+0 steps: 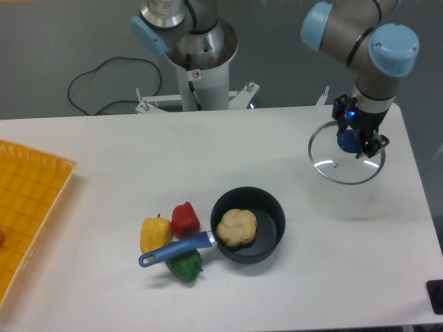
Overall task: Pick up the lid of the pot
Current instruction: 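Lift the glass lid up by its knob and raise it off the table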
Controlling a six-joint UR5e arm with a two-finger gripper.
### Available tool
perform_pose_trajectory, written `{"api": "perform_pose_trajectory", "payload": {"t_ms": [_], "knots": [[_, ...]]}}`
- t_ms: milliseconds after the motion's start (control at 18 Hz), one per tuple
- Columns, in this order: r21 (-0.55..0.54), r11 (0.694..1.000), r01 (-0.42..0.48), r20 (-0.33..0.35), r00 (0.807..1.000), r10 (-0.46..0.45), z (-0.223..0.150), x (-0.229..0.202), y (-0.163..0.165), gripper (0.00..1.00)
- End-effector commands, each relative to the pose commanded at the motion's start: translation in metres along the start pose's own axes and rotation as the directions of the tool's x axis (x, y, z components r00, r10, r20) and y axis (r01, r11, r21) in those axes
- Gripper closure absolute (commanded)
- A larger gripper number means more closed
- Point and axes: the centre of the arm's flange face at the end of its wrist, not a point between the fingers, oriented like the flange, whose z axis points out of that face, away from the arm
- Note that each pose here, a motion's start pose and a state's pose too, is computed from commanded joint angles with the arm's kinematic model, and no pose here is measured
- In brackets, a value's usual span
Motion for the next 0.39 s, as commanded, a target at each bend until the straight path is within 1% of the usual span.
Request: {"api": "perform_pose_trajectory", "payload": {"t_ms": [389], "knots": [[0.005,1.0,0.008,0.003,1.0,-0.008,-0.0002,-0.0005,-0.0024,0.42]]}}
